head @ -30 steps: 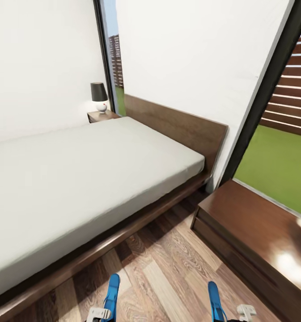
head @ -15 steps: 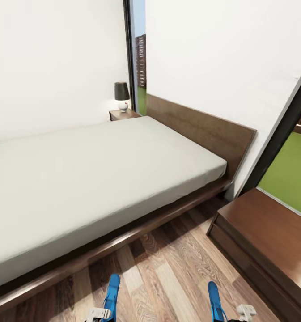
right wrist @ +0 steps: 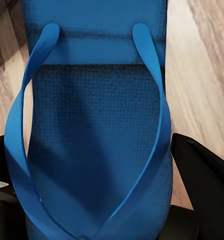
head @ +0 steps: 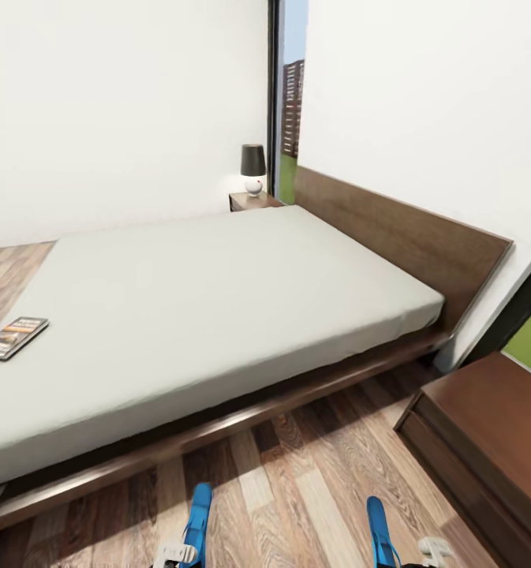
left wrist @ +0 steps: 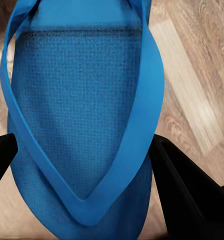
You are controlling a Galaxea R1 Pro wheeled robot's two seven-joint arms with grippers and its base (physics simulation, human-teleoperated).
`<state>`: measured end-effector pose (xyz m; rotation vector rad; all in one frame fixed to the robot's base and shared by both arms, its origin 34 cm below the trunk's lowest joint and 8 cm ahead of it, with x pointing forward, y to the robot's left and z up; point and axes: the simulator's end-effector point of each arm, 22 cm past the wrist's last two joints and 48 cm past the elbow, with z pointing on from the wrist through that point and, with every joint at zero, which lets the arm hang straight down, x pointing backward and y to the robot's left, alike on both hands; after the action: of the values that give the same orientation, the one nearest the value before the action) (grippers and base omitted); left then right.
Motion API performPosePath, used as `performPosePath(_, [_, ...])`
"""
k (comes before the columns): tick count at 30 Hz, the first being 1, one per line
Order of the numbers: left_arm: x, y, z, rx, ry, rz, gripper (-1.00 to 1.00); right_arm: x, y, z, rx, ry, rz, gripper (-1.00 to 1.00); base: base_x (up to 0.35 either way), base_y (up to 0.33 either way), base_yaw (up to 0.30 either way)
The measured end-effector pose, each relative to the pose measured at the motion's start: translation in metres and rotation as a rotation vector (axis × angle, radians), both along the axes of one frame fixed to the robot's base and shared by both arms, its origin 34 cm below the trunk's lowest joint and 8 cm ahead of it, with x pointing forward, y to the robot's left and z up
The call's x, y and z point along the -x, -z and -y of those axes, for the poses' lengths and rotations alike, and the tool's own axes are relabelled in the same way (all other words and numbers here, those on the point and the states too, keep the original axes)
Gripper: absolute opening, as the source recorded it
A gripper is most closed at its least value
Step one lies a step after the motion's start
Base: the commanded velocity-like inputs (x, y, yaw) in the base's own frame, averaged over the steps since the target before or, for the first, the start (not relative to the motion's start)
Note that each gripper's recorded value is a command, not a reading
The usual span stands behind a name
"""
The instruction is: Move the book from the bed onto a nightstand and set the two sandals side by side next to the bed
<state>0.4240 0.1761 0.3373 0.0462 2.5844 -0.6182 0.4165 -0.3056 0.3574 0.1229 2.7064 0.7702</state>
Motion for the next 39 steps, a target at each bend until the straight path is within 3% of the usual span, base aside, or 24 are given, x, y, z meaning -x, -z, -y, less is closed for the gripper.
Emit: performPosePath(39, [-0.0001,-0.0001,0.0000,0.000,0.000,0.000,-1.00,0.0000,-0.0001,-0.0002,-0.001,0.000,0.000,-1.00,0.000,0.000,0.284])
